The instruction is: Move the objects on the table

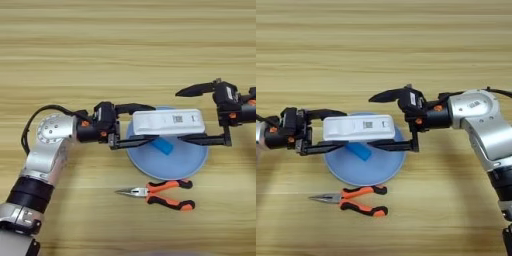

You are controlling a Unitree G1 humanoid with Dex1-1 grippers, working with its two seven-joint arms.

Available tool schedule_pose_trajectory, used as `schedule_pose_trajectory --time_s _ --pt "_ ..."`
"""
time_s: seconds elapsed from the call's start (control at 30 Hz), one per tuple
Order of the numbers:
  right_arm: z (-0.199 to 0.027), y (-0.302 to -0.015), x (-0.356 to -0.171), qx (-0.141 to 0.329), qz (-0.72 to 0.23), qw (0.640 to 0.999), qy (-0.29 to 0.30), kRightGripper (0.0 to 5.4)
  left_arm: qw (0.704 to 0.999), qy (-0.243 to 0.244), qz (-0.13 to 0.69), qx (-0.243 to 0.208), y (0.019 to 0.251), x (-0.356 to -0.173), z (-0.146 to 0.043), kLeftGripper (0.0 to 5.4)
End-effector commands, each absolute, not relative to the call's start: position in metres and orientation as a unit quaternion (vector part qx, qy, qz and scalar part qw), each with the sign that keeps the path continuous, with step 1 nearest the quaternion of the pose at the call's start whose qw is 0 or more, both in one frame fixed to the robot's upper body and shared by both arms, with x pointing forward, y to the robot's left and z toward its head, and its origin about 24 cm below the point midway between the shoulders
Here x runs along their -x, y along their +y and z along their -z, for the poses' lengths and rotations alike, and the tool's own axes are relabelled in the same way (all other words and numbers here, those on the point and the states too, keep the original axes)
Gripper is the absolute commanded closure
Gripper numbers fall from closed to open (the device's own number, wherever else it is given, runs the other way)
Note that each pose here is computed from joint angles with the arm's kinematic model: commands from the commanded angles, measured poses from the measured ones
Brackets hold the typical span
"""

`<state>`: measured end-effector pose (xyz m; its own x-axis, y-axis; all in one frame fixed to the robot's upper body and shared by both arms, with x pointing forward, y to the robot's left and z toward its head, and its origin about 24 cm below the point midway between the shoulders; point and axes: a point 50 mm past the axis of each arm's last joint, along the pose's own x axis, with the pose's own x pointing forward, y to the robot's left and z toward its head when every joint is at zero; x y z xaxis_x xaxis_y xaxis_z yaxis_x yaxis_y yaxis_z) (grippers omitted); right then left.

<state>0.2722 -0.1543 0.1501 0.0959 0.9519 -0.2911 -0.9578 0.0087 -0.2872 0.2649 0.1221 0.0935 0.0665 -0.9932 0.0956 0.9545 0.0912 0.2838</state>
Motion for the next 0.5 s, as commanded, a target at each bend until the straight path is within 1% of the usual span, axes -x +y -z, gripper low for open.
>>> schedule_pose_trajectory --time_s 0.03,0.37,0.5 --pt "-0.16 -0.154 -0.272 0.198 -0.669 0.716 -0.016 0.0 0.738 -0.139 0.655 -0.079 0.125 -0.268 -0.095 2.56" --pt "-0.168 -0.162 -0.267 0.158 -0.654 0.738 -0.054 0.0 0.768 -0.15 0.619 -0.069 0.132 -0.272 -0.095 2.56" --pt "-0.169 -0.167 -0.264 0.136 -0.638 0.754 -0.073 0.0 0.786 -0.158 0.595 -0.061 0.137 -0.273 -0.095 2.56"
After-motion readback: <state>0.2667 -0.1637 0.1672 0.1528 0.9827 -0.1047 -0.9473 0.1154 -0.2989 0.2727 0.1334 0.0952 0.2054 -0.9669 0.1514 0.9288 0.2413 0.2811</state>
